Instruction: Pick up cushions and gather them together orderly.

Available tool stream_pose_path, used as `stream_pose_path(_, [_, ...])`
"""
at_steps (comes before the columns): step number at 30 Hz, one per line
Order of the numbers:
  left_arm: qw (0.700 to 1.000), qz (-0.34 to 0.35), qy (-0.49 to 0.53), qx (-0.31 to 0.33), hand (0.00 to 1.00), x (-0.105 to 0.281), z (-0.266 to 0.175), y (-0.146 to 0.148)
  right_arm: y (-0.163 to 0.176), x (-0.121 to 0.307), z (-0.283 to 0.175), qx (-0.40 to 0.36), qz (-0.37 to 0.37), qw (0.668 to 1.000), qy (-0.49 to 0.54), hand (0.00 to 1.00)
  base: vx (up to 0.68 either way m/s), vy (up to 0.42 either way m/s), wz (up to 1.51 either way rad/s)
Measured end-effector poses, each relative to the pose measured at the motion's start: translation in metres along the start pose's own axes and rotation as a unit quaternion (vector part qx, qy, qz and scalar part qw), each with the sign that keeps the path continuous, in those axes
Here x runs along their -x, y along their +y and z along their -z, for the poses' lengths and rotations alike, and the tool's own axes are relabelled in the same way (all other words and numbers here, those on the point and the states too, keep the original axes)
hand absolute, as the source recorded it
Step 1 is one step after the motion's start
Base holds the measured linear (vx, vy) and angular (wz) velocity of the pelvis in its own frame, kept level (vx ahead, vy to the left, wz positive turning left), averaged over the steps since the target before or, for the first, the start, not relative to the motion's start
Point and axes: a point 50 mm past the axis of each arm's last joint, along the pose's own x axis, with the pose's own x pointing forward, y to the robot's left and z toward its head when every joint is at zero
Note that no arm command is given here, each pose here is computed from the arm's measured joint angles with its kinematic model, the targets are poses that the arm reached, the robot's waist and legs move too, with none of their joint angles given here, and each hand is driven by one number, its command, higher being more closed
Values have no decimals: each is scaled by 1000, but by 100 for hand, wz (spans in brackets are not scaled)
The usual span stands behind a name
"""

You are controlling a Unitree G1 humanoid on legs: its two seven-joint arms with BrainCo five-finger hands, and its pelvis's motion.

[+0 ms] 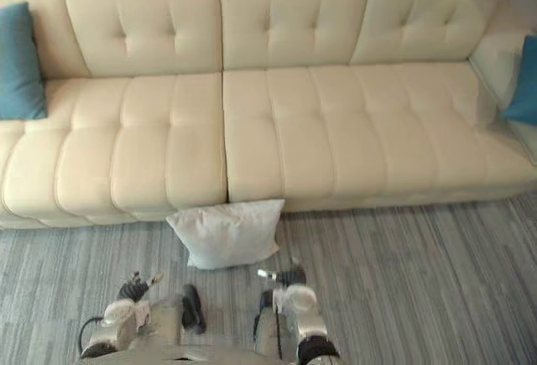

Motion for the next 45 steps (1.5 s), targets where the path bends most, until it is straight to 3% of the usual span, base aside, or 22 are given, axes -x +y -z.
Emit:
stream_pose_path(11, [979, -32, -194, 58, 0, -12, -144, 13, -21, -25, -140, -6, 56, 979, -194, 0, -200, -37, -7])
stream_pose_path(20, [934, 5, -342, 100, 0, 17, -259, -4, -18, -9, -261, -24, 70, 940, -333, 0, -58, -17, 2])
stream_pose_path(25, [913, 25, -392, 113, 0, 37, -297, -16, -17, 8, -306, -37, 81, 917, -388, 0, -15, -18, 11])
stream_pose_path(35, [881, 39, -451, 136, 0, 69, -344, -32, -18, 21, -348, -101, 83, 907, -400, 0, -20, -11, 16])
stream_pose_path(36, [874, 41, -465, 136, 0, 76, -349, -33, -17, 27, -357, -104, 81, 902, -411, 100, -13, 2, 8])
stream_pose_path(38, [859, 49, -492, 134, 0, 90, -361, -39, -17, 39, -375, -117, 85, 889, -434, 100, -21, -3, 13])
stream_pose_path(39, [855, 50, -498, 135, 100, 93, -363, -40, -17, 43, -380, -124, 83, 886, -440, 100, -27, -8, 13])
stream_pose_path(45, [822, 79, -547, 136, 100, 129, -387, -67, -2, 83, -410, -143, 72, 843, -514, 100, -28, -6, 6])
